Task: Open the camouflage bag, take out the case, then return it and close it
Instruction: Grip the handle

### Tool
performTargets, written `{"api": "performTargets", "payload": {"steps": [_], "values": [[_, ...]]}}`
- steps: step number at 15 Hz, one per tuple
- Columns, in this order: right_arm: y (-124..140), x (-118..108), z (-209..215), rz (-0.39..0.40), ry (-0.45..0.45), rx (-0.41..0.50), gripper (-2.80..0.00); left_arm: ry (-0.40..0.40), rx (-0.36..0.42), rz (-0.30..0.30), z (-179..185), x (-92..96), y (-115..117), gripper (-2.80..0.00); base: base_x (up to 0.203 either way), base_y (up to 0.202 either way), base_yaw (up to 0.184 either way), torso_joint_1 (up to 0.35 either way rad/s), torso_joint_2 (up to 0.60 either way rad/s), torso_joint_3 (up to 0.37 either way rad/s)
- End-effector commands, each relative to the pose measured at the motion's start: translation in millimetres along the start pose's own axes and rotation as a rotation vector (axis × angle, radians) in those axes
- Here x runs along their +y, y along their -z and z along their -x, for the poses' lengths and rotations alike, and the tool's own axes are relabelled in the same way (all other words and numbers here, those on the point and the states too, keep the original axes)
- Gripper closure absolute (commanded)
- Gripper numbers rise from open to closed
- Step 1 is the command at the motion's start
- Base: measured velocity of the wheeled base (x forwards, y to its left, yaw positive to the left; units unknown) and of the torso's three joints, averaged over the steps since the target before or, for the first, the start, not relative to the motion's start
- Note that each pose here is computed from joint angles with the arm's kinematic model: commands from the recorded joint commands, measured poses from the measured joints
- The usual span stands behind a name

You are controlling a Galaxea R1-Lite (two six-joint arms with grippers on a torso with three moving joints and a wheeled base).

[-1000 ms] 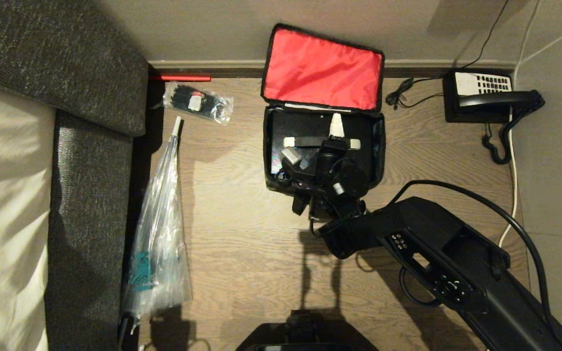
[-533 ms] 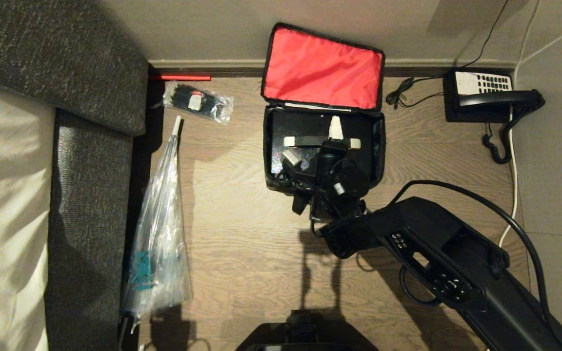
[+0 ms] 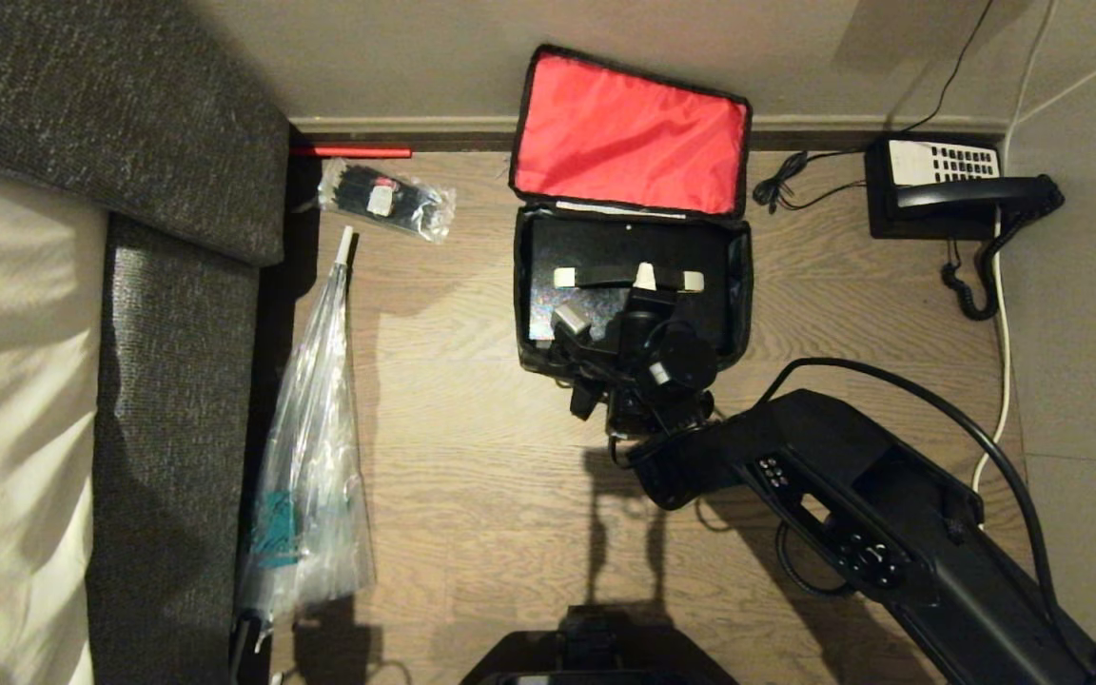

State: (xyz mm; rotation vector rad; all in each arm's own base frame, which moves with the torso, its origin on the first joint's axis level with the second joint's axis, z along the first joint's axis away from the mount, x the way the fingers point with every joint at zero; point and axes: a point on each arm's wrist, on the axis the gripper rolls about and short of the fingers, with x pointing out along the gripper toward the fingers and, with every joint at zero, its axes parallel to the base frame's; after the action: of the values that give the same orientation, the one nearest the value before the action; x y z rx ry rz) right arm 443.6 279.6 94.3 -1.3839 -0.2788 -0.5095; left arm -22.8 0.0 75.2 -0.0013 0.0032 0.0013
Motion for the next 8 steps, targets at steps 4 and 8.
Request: {"api": "performTargets", "payload": {"steps": [4, 8], "values": [[-5, -10, 1, -0.014, 0.017, -0.004, 0.00, 0.000, -0.002, 0.000, 0, 0.0, 0, 0.00, 0.000, 0.000, 0.000, 0.000, 0.00, 0.000], [-11, -15, 5, -0.021, 0.018, -0.015, 0.00, 0.000, -0.002, 0.000, 0, 0.0, 0, 0.00, 0.000, 0.000, 0.000, 0.000, 0.00, 0.000]]}}
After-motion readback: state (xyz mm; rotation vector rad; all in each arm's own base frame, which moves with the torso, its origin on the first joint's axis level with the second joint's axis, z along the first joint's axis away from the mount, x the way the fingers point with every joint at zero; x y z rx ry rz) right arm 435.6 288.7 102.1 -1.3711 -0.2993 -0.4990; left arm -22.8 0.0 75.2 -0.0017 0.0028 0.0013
